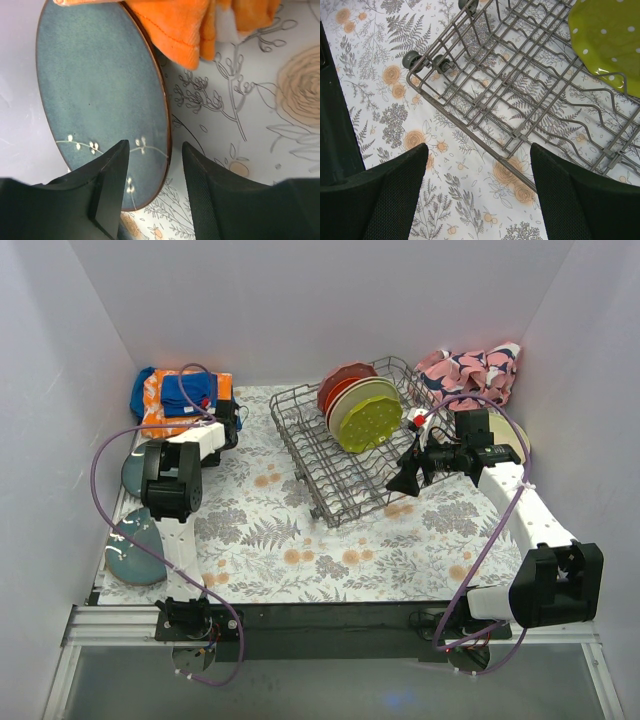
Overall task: Load the plates into the dish rack
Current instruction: Grab a plate with the left arm
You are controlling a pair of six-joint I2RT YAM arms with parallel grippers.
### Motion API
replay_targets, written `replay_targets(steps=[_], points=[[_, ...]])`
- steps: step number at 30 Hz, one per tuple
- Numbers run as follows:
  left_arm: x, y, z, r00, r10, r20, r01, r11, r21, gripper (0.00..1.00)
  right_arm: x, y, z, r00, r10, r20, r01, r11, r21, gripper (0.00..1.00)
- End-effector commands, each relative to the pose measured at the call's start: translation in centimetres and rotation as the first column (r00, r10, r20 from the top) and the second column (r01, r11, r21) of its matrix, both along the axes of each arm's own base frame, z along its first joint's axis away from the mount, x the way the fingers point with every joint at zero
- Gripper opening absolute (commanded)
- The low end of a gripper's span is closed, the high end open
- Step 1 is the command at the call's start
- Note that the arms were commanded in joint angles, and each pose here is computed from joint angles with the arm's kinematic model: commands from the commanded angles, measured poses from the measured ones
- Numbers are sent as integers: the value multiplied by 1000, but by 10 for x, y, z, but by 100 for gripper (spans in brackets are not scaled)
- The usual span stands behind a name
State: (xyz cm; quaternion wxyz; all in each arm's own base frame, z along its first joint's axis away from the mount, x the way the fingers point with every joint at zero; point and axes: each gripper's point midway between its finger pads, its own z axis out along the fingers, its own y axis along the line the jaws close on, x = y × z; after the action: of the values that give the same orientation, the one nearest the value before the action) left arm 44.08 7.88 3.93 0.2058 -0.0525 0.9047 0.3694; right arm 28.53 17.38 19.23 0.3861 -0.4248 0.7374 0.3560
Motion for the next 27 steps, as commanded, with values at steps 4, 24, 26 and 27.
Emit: replay_targets(steps=[4,24,26,27], points=[[1,13,-10,1000,31,-2,-30,995,97,43,-2,2,12,999,11,48,-12,1000,16,88],[35,-3,33,990,-42,137,31,996,80,0,-3,3,15,998,13,57,-14,1000,19,88],[44,-17,54,979,-79,189,65,995,80,0,-3,2,15,998,11,57,-12,1000,17,88],[49,-21,66,973,-91,213,75,994,86,0,-2,2,15,998,8,59,-9,1000,16,88]])
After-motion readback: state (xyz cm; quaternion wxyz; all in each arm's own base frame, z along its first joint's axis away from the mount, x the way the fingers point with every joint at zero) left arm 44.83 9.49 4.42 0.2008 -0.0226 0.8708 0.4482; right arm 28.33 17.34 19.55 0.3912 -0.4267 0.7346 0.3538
